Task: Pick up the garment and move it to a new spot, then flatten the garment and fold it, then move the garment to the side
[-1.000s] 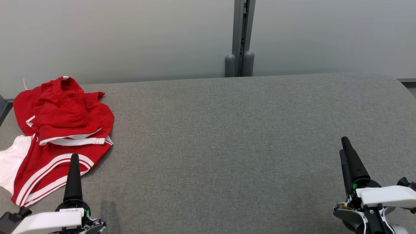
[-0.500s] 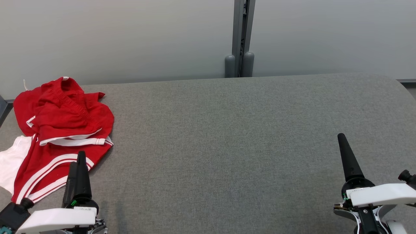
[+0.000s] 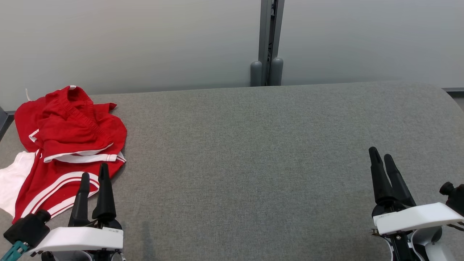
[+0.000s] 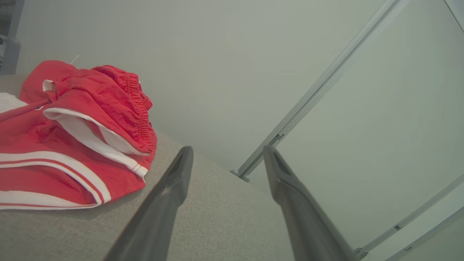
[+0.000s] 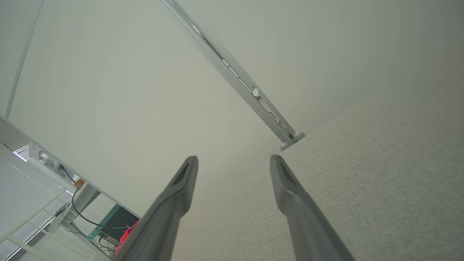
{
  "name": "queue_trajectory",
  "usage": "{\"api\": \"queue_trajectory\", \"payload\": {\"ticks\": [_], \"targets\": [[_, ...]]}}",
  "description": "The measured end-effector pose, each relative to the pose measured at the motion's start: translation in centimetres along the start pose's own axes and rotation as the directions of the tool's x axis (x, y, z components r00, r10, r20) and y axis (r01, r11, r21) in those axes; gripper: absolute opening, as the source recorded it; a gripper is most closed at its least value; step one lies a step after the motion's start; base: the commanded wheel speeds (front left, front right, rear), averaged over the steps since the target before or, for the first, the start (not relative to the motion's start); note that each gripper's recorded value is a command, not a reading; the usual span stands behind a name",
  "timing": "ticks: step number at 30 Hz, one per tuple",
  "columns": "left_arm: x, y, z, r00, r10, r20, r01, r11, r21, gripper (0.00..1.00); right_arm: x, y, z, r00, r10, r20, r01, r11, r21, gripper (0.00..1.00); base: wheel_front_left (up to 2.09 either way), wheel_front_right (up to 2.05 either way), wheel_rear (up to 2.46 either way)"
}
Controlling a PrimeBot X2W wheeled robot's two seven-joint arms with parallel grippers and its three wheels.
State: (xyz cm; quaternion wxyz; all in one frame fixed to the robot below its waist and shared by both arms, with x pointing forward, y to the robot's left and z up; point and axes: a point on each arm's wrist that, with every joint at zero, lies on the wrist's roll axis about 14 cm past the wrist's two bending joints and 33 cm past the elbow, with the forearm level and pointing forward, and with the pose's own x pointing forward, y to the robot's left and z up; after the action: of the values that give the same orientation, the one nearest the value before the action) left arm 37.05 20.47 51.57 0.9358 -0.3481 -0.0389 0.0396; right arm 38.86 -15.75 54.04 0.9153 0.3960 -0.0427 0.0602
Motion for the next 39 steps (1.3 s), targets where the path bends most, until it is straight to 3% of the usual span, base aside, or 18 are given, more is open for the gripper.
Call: {"api": "queue_trajectory", "payload": {"ticks": [6,15,39], "targets": [[-0.1,-0.4,-0.2,1.0,-0.021,-0.004,0.021,0.993,0.115,1.0,0.0,0.2,-0.1,1.0,0.015,-0.005,-0.016,0.989,-0.149,1.0,0.0,0.0,0.0],[-0.2,-1.0,-0.3,0.999,-0.045,0.0,0.044,0.969,0.243,1.0,0.1,0.9,-0.3,0.999,0.046,-0.008,-0.047,0.959,-0.28,1.0,0.0,0.0,0.0],[-0.2,-2.3,-0.2,0.994,-0.109,0.016,0.091,0.891,0.445,1.0,0.0,2.3,-0.6,0.993,0.115,-0.007,-0.104,0.867,-0.487,1.0,0.0,0.0,0.0]]}}
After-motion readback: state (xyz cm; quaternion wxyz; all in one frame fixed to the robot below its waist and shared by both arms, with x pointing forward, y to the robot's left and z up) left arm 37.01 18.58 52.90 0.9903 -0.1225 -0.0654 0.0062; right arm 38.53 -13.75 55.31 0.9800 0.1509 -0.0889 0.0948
